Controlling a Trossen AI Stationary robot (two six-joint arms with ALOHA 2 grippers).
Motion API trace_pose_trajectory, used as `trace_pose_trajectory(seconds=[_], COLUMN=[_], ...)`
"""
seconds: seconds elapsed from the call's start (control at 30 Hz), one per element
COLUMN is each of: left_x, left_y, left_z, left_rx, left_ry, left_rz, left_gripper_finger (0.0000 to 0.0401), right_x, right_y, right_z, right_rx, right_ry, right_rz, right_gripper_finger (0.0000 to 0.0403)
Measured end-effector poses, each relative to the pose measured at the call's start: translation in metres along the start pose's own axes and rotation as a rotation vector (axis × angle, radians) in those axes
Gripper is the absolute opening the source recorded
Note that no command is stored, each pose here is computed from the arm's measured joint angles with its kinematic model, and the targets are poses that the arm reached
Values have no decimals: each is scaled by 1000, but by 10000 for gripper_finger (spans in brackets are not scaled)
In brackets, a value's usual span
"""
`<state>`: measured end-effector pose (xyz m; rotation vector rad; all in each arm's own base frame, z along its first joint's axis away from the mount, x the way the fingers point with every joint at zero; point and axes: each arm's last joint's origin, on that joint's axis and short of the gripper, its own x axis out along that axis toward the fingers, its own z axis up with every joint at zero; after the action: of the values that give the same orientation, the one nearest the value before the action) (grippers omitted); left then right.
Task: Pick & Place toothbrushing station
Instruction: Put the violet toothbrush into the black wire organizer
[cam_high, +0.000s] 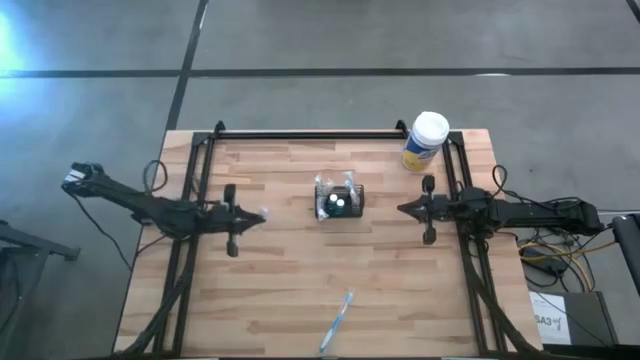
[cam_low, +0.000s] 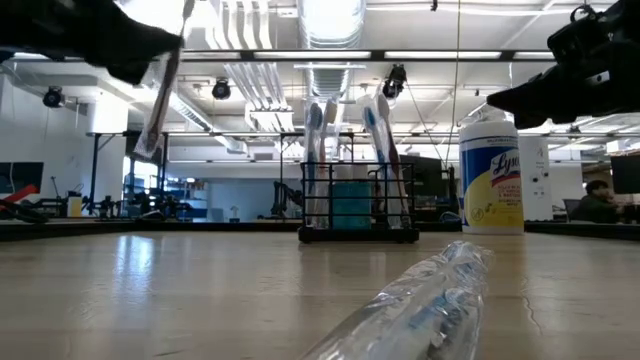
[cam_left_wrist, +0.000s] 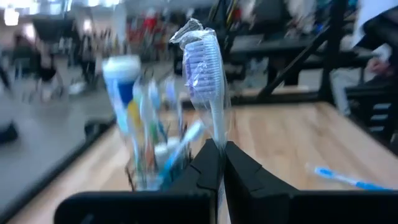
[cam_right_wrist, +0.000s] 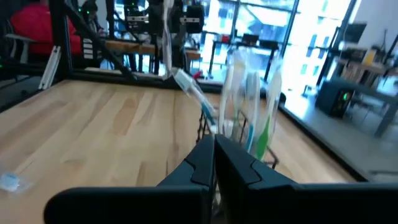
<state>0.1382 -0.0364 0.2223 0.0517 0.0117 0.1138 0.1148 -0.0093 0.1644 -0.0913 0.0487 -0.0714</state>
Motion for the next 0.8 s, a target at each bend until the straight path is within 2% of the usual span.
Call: trace_pose_trajectory(seconds=[0.17, 0.47, 0.63, 0.8], left_x=[-13, -24, -29, -33], left_y=[5, 9, 9, 10], left_z=[-1, -22, -40, -39], left_rx=[72, 81, 58, 59], left_ry=[-74, -116, -153, -179], left_rz=[-41, -50, -104, -116], left_gripper_finger=[6, 6, 6, 6], right_x=[0, 0, 0, -1], right_y=[0, 0, -1, -1], right_z=[2, 4, 7, 13], right_rx=[-23, -8, -41, -42], right_ry=[-20, -42, -75, -130], right_rz=[-2, -3, -8, -14], right_gripper_finger=[8, 8, 8, 8])
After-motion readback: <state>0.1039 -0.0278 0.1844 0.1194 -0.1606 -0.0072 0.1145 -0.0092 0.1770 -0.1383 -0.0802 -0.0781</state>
